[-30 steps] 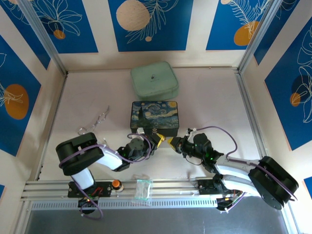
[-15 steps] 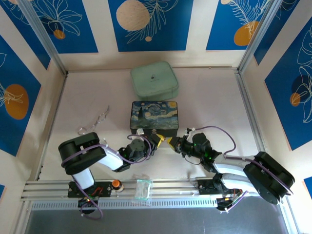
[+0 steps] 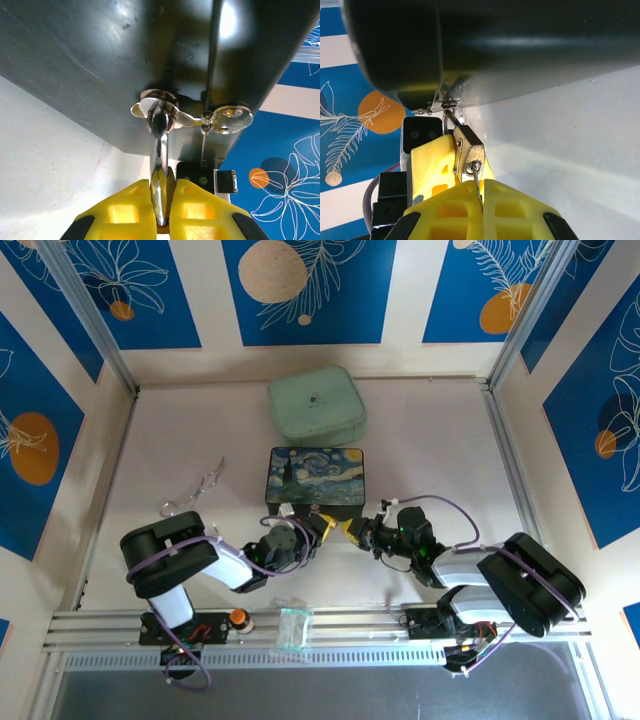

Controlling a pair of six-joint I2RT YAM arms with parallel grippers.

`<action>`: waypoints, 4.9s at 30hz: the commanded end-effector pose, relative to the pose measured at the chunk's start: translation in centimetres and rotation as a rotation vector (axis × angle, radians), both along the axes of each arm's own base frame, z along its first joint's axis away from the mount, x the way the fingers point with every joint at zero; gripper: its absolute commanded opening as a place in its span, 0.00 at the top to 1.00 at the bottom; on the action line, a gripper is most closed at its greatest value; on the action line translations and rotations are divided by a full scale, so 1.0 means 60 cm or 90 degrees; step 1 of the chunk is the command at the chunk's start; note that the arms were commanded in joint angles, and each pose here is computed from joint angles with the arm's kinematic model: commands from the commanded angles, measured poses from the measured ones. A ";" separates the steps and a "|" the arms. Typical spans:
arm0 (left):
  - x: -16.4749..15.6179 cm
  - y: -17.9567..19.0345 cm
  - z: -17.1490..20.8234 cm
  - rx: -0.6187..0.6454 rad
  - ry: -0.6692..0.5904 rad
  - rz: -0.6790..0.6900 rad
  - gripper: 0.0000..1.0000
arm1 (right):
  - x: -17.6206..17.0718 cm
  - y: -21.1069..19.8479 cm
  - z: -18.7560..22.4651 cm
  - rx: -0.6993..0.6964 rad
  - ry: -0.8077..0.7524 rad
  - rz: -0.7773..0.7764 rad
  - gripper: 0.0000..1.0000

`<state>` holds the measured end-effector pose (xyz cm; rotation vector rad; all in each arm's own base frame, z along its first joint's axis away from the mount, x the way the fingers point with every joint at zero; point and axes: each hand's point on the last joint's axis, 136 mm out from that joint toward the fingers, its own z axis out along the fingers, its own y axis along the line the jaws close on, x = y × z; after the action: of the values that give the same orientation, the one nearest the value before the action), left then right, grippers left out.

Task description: Unlock the padlock with the key

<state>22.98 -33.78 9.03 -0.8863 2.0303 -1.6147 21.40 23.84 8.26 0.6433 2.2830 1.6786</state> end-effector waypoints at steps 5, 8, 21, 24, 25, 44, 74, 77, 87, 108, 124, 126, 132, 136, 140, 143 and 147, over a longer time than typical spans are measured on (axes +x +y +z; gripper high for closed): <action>-0.048 -0.065 0.134 -0.183 -0.072 -0.113 1.00 | 0.025 0.004 0.021 0.036 -0.009 0.000 1.00; -0.051 -0.067 0.146 -0.200 -0.076 -0.120 1.00 | 0.027 0.007 0.018 0.037 -0.005 0.007 1.00; -0.058 -0.074 0.161 -0.211 -0.086 -0.142 1.00 | 0.038 0.009 0.012 0.088 0.016 0.087 1.00; -0.060 -0.069 0.168 -0.213 -0.095 -0.142 1.00 | 0.045 0.003 0.008 0.094 0.023 0.086 1.00; -0.060 -0.067 0.171 -0.214 -0.096 -0.140 1.00 | 0.047 0.002 0.008 0.095 0.022 0.087 1.00; -0.056 -0.087 0.176 -0.216 -0.105 -0.154 1.00 | 0.021 0.020 0.021 0.082 -0.017 0.174 1.00; -0.071 -0.104 0.158 -0.192 -0.111 -0.199 1.00 | 0.042 -0.048 0.070 0.082 -0.031 0.193 1.00; -0.072 -0.120 0.163 -0.200 -0.111 -0.213 1.00 | 0.037 -0.041 0.069 0.082 -0.028 0.201 1.00; -0.072 -0.119 0.162 -0.197 -0.114 -0.210 1.00 | 0.040 -0.028 0.081 0.093 -0.051 0.207 1.00; -0.070 -0.116 0.116 -0.156 -0.098 -0.187 0.98 | 0.006 -0.009 0.082 0.079 -0.082 0.240 1.00; -0.058 -0.090 0.058 -0.108 -0.067 -0.157 1.00 | -0.010 -0.022 0.069 0.085 -0.063 0.260 1.00; -0.059 -0.088 0.057 -0.107 -0.065 -0.163 1.00 | -0.009 -0.033 0.071 0.094 -0.061 0.264 1.00; -0.068 -0.097 0.076 -0.124 -0.072 -0.191 1.00 | 0.005 -0.069 0.068 0.094 -0.044 0.245 1.00; -0.068 -0.096 0.074 -0.122 -0.074 -0.191 1.00 | 0.015 -0.083 0.076 0.113 -0.042 0.237 1.00; -0.065 -0.096 0.065 -0.119 -0.063 -0.183 1.00 | 0.011 -0.073 0.081 0.107 -0.043 0.248 1.00; -0.057 -0.085 0.059 -0.106 -0.069 -0.161 1.00 | 0.003 -0.071 0.078 0.099 -0.039 0.245 1.00; -0.046 -0.083 0.047 -0.103 -0.057 -0.147 1.00 | -0.006 -0.073 0.075 0.095 -0.033 0.246 1.00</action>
<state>20.80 -38.10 10.96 -0.6892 2.0446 -1.8616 21.74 19.27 12.58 0.2201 2.3600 2.0154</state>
